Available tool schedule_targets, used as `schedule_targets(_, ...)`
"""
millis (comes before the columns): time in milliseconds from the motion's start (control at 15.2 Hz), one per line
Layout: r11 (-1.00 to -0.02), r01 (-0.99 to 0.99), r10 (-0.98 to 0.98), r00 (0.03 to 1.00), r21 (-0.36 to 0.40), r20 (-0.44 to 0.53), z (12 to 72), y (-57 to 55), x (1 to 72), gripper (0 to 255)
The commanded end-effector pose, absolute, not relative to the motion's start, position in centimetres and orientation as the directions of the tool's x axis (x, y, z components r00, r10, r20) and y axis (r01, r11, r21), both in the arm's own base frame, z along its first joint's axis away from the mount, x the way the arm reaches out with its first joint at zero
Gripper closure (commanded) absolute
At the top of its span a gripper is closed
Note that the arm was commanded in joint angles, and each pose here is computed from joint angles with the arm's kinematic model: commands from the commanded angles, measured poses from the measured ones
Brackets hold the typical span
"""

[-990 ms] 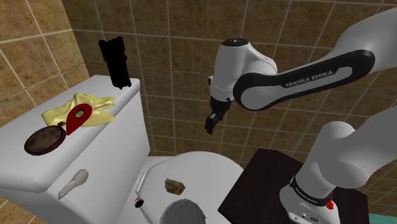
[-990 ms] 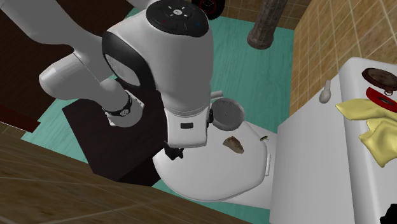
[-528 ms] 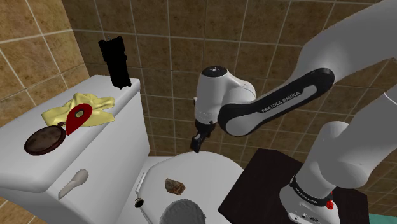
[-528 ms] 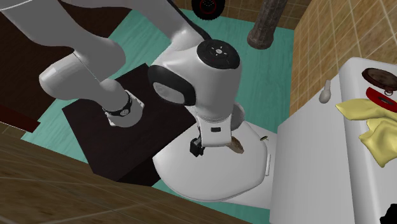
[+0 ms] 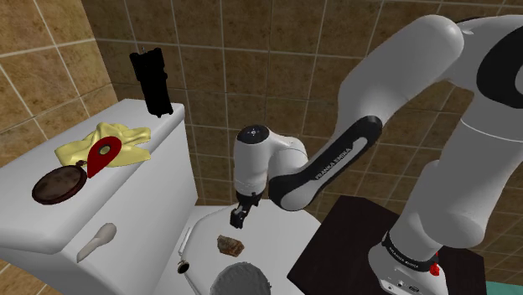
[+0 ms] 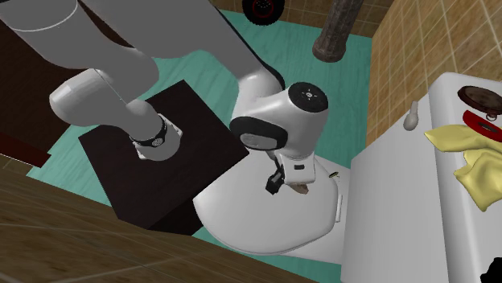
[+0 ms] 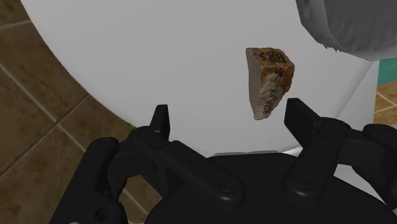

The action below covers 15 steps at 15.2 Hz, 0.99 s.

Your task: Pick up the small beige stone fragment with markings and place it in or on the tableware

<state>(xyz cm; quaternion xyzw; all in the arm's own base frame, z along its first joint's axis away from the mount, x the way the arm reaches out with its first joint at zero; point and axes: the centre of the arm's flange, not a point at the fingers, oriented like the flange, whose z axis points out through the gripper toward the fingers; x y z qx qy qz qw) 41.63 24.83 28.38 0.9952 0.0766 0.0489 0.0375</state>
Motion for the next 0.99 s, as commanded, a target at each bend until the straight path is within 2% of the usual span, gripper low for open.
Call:
schedule_targets(0,-0.985,0.151,0.158,0.983,0.078,0.089,26.4,26.3,42.0,0)
schedule_targets(462,-0.985,0.16,0.165,0.983,0.067,0.079,19.6,31.7,43.6,0)
schedule_targets(924,-0.985,0.16,0.165,0.983,0.067,0.079,16.0,31.6,43.9,0)
